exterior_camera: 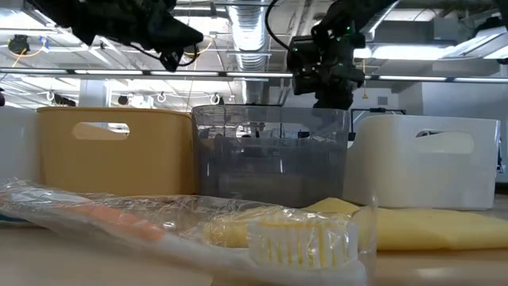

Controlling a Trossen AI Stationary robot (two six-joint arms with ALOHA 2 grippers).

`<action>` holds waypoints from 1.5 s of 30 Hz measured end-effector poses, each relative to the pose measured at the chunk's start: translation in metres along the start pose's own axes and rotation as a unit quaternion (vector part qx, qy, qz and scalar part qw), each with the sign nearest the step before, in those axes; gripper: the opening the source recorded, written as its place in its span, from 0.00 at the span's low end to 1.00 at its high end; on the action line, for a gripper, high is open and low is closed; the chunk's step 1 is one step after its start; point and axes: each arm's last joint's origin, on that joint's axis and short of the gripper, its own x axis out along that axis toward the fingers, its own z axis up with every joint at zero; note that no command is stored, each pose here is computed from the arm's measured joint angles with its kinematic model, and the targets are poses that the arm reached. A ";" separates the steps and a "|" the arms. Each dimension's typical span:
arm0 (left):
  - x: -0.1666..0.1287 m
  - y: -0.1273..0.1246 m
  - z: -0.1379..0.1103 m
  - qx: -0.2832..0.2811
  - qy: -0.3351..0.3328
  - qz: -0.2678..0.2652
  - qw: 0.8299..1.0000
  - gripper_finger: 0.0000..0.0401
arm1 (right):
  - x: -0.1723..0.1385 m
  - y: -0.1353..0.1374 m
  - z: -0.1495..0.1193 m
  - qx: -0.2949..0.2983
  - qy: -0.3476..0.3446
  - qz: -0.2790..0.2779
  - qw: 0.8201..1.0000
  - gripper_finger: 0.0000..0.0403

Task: Pick & Place Toothbrushes
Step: Adjust the orange toothbrushes

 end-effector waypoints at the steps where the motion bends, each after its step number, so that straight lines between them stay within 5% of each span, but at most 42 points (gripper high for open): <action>1: 0.000 0.000 -0.003 -0.002 0.001 0.000 1.000 0.01 | 0.002 0.000 0.002 -0.010 -0.007 0.005 1.000 0.00; 10: 0.000 0.001 -0.013 -0.025 -0.009 -0.002 1.000 0.01 | 0.004 0.013 0.019 -0.059 -0.061 -0.012 0.996 0.00; 21: 0.001 -0.001 -0.021 -0.023 -0.008 -0.007 1.000 0.01 | 0.034 0.008 0.014 -0.028 0.001 0.024 0.999 0.00; 34: 0.001 -0.001 -0.021 -0.019 -0.008 -0.008 1.000 0.01 | 0.035 0.011 0.014 -0.035 -0.011 0.077 0.996 0.00; 45: 0.001 -0.002 -0.021 -0.018 -0.007 -0.010 1.000 0.01 | 0.037 0.012 0.015 -0.042 -0.014 0.071 0.997 0.00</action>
